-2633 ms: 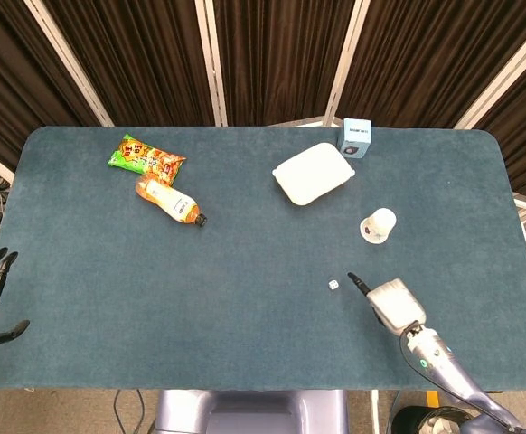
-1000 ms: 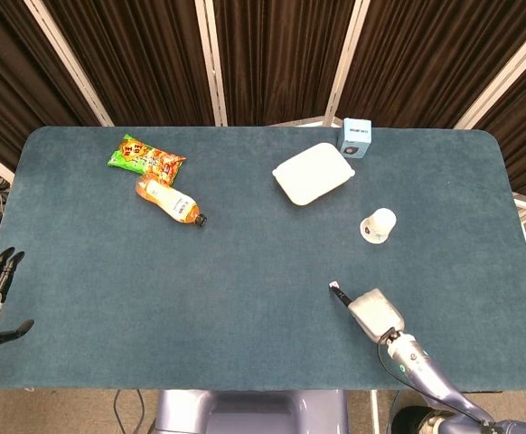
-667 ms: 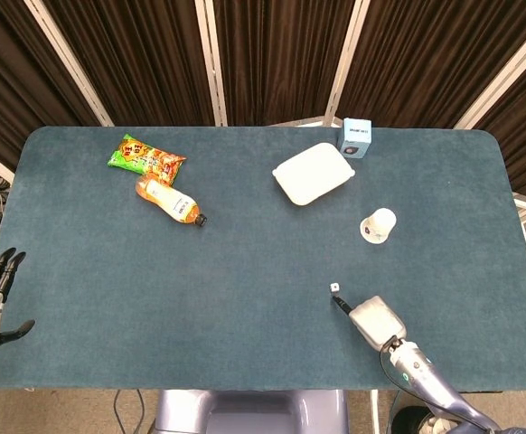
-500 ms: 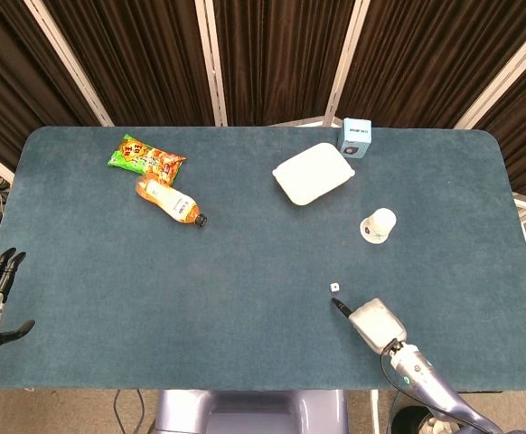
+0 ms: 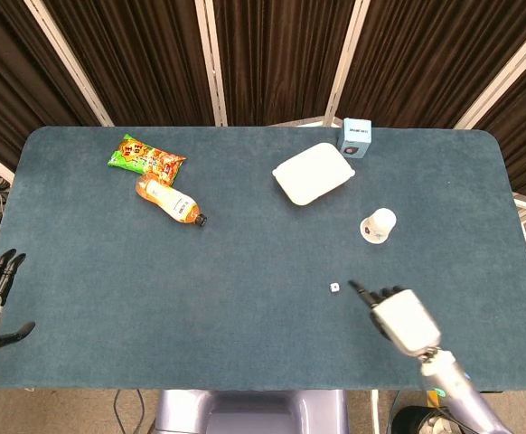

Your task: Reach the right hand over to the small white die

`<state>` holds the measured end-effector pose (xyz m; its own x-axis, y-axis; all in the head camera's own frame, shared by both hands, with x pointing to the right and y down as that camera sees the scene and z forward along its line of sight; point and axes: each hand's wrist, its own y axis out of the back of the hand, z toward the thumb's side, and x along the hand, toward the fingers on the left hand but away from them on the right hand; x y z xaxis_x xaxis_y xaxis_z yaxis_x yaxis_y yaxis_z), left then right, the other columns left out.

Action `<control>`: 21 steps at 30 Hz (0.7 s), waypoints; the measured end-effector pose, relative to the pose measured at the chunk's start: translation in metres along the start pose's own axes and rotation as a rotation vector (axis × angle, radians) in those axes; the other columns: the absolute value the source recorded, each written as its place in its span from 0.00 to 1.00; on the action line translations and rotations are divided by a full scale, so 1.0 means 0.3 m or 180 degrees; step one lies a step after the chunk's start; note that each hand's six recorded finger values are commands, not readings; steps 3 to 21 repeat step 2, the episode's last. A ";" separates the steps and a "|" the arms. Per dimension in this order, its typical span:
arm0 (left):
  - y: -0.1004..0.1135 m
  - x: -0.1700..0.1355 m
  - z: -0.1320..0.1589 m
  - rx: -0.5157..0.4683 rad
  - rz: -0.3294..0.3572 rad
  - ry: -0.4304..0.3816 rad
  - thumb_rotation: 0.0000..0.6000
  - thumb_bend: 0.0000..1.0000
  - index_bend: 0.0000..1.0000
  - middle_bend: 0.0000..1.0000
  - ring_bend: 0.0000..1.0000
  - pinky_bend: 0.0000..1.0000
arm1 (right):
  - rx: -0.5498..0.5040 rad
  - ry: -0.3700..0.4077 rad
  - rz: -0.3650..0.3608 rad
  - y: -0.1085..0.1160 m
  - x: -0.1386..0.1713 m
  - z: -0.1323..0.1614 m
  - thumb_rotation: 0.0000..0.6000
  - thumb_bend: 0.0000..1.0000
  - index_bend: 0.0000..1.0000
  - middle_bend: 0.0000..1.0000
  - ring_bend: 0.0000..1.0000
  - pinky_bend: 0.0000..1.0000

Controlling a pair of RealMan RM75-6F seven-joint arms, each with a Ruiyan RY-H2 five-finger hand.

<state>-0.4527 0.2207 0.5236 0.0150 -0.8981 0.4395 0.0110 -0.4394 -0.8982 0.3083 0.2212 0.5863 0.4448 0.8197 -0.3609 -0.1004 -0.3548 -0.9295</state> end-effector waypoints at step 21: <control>0.002 -0.003 -0.001 -0.0001 0.0006 -0.0016 1.00 0.00 0.00 0.00 0.00 0.00 | -0.0057 -0.0185 -0.0100 0.033 0.049 -0.043 1.00 0.00 0.00 0.00 0.00 0.00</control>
